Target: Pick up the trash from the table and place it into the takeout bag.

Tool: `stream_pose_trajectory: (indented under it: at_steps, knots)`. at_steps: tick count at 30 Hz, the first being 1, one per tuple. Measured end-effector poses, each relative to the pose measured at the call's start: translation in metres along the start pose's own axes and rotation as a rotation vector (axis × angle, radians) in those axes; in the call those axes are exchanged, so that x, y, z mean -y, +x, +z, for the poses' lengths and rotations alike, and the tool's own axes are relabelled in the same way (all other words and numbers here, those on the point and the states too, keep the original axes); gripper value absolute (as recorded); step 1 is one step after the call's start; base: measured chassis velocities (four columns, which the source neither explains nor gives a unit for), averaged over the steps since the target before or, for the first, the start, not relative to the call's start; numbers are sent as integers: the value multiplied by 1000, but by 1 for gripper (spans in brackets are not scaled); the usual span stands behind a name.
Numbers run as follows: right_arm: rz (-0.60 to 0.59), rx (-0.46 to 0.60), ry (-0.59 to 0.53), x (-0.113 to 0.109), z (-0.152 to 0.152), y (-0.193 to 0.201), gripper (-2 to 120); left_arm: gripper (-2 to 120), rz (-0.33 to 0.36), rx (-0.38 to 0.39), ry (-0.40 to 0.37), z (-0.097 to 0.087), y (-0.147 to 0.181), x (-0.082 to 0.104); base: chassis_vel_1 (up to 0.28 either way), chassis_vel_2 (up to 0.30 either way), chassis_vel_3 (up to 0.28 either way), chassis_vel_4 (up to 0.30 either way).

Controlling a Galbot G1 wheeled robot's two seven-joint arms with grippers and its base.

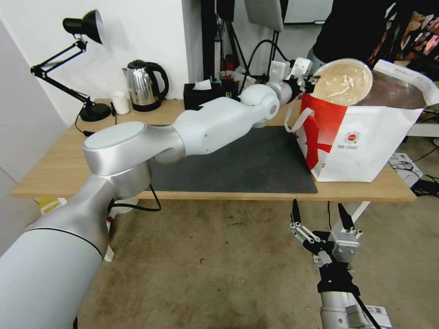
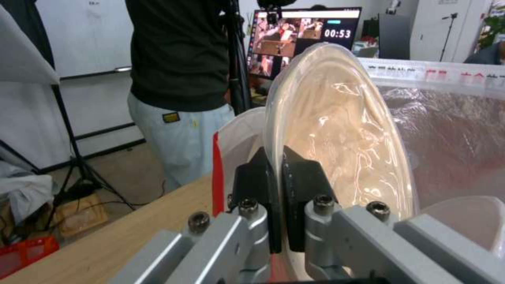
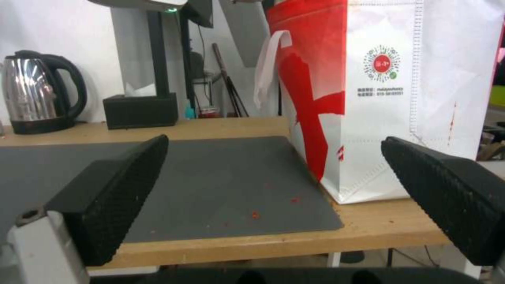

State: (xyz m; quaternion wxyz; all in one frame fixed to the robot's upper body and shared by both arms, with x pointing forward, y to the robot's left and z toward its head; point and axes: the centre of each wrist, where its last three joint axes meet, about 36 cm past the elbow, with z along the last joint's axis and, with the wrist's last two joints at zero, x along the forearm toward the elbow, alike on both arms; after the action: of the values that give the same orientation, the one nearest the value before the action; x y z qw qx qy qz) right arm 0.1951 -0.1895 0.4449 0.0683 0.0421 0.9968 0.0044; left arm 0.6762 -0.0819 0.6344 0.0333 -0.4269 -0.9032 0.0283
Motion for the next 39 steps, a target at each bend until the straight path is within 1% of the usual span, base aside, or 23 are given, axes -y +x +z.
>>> stream_pose_trajectory:
  at_steps: [7, 11, 13, 15, 16, 17, 19, 20, 21, 24, 25, 28, 29, 30, 31, 33, 34, 35, 36, 38, 39]
  knots:
    - [0, 0, 0, 0, 0, 0, 100, 1, 10, -1, -1, 4, 0, 2, 0, 0, 0, 0]
    - [0, 0, 0, 0, 0, 0, 100, 1, 33, 7, 2, 6, 1, 4, 0, 0, 0, 0]
    - [0, 0, 0, 0, 0, 0, 100, 1, 68, 19, 4, 7, 1, 6, 0, 0, 0, 0]
    - [0, 0, 0, 0, 0, 0, 100, 13, 107, 27, 10, 7, 1, 12, 0, 0, 0, 0]
    - [0, 0, 0, 0, 0, 0, 100, 13, 107, 27, 10, 7, 1, 12, 0, 0, 0, 0]
    - [0, 0, 0, 0, 0, 0, 100, 15, 116, 28, 10, 7, 1, 15, 0, 0, 0, 0]
    - [0, 0, 0, 0, 0, 0, 100, 25, 125, 27, 9, 6, 1, 16, 0, 0, 0, 0]
    - [0, 0, 0, 0, 0, 0, 100, 25, 125, 27, 9, 6, 1, 16, 0, 0, 0, 0]
    - [0, 0, 0, 0, 0, 0, 100, 28, 126, 28, 9, 6, 1, 16, 0, 0, 0, 0]
    - [0, 0, 0, 0, 0, 0, 100, 43, 129, 29, 22, 4, 2, 17, 0, 0, 0, 0]
    - [0, 0, 0, 0, 0, 0, 100, 43, 129, 29, 22, 4, 2, 17, 0, 0, 0, 0]
    - [0, 0, 0, 0, 0, 0, 100, 59, 132, 32, 38, 2, 2, 18, 0, 0, 0, 0]
    - [0, 0, 0, 0, 0, 0, 100, 62, 133, 33, 39, 2, 2, 18, 0, 0, 0, 0]
    - [0, 0, 0, 0, 0, 0, 100, 62, 133, 33, 39, 2, 2, 18, 0, 0, 0, 0]
    - [0, 0, 0, 0, 0, 0, 100, 69, 134, 34, 39, 1, 2, 18, 0, 0, 0, 0]
    - [0, 0, 0, 0, 0, 0, 100, 77, 135, 39, 40, -2, 2, 18, 0, 0, 0, 0]
    - [0, 0, 0, 0, 0, 0, 100, 77, 135, 39, 40, -2, 2, 18, 0, 0, 0, 0]
    - [0, 0, 0, 0, 0, 0, 100, 80, 135, 42, 42, -3, 2, 18, 0, 0, 0, 0]
    - [0, 0, 0, 0, 0, 0, 100, 85, 137, 55, 48, -9, 2, 19, 0, 0, 0, 0]
    - [0, 0, 0, 0, 0, 0, 100, 95, 142, 92, 63, -24, 3, 20, 0, 0, 0, 0]
    - [0, 0, 0, 0, 0, 0, 100, 95, 142, 92, 63, -24, 3, 20, 0, 0, 0, 0]
